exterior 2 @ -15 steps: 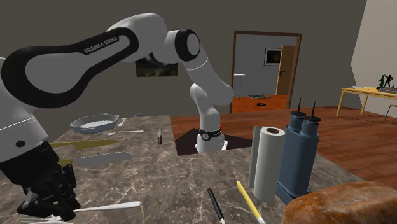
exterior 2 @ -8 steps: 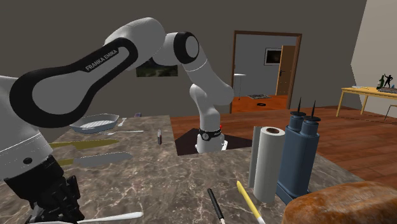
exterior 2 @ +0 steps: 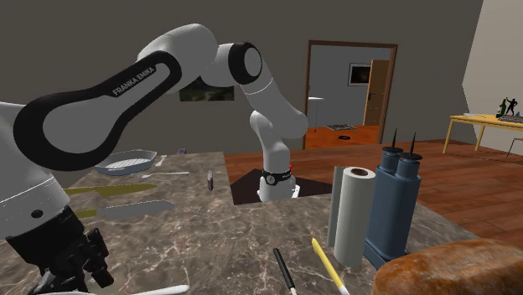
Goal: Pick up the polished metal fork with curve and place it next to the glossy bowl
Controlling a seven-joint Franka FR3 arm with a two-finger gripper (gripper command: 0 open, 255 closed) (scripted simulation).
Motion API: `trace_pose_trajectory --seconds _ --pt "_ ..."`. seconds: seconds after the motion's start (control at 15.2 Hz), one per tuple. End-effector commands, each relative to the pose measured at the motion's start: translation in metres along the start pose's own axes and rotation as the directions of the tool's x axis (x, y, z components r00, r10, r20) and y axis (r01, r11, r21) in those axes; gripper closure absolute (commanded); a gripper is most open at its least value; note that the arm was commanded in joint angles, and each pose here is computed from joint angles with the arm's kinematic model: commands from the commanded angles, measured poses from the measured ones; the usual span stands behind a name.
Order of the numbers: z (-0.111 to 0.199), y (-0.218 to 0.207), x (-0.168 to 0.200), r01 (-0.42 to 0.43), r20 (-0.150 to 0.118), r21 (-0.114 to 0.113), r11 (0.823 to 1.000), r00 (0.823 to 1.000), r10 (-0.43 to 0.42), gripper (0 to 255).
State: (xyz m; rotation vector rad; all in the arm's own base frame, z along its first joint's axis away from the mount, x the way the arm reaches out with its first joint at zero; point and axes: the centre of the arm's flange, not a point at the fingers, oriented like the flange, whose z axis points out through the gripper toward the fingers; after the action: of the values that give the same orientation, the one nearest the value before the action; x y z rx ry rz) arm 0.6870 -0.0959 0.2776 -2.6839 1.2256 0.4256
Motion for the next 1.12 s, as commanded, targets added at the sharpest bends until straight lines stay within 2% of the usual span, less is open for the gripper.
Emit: trace_pose_trajectory --seconds 0.0,0.26,0.53,1.06 --pt "0.000 0.000 0.000 0.000 0.000 0.000 1.000 1.000 0.000 0" --pt "0.000 0.000 0.000 0.000 0.000 0.000 1.000 1.000 0.000 0" --pt "-0.050 0.000 0.000 0.000 0.000 0.000 1.000 1.000 0.000 0" --pt "-0.050 0.000 0.000 0.000 0.000 0.000 1.000 1.000 0.000 0"
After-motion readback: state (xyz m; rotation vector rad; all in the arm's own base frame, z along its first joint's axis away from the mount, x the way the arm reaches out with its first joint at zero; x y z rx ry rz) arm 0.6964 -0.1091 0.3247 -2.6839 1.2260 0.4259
